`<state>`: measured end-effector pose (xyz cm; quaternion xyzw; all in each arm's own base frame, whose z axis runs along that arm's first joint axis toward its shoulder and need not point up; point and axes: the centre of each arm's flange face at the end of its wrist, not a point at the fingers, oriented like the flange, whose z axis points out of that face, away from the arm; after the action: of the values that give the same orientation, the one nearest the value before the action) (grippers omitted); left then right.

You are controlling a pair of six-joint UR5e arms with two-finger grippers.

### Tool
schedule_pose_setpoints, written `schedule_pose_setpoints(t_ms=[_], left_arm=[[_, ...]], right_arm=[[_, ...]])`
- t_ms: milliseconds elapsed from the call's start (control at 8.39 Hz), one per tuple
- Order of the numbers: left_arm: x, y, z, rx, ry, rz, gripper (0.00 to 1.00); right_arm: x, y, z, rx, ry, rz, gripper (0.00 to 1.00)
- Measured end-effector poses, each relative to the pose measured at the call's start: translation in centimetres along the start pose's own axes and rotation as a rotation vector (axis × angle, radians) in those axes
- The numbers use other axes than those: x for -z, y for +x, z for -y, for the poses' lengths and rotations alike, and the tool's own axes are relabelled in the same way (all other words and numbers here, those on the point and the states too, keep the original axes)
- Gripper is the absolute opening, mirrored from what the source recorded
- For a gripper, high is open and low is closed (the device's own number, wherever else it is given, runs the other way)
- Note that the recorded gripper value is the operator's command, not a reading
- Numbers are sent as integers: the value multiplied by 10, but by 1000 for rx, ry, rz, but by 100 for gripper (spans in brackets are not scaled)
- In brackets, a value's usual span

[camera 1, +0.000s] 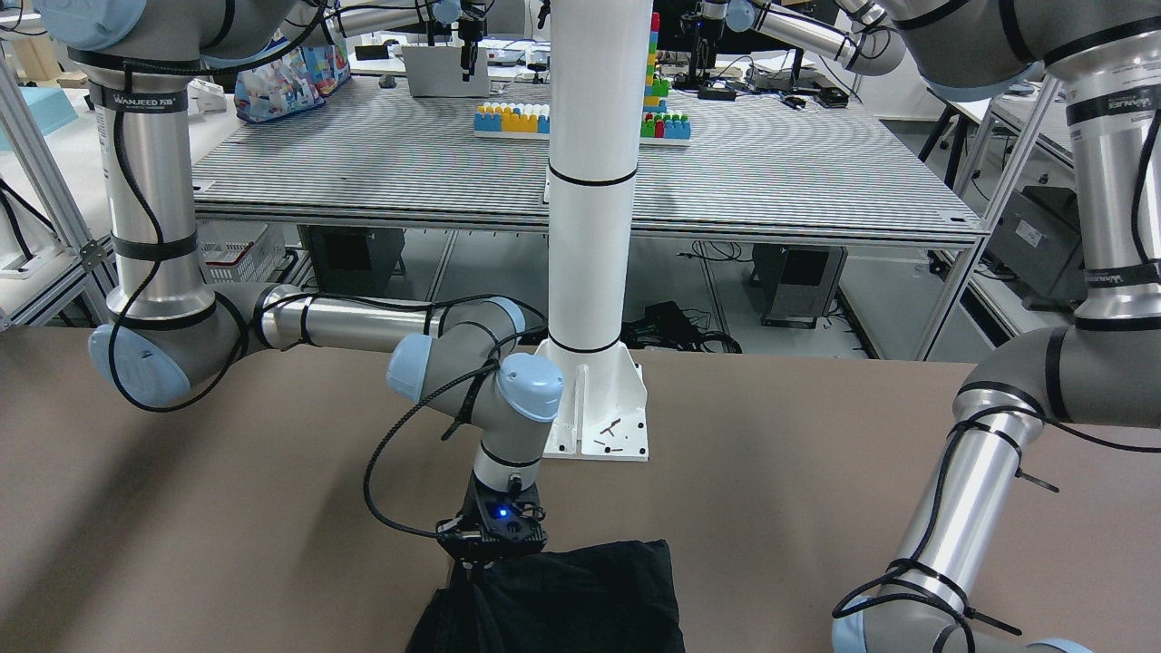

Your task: Fold clothes

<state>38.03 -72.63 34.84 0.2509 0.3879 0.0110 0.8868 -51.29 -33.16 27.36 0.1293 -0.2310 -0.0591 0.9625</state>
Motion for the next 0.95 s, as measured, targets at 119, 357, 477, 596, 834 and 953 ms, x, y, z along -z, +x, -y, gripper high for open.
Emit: schedule_pose_setpoints(t_ms=[119,357,477,596,834,953], left_arm=[[0,0,0,0,0,0,100],[0,1,1,-2,0,-1,100],[0,2,1,-2,1,-2,100],[1,2,1,-2,1,-3,100],[1,3,2,-3,2,-4,100],[2,4,2,-3,3,-5,100]], right_arm=[[-4,-2,-16,-21,8,-10,94],[5,-11,-17,-47,30,9,94],[15,-10,-1,-55,49,22,94],[24,-3,21,-57,71,27,94],[31,5,83,-81,95,5,94],[27,1,122,-94,89,-18,94]])
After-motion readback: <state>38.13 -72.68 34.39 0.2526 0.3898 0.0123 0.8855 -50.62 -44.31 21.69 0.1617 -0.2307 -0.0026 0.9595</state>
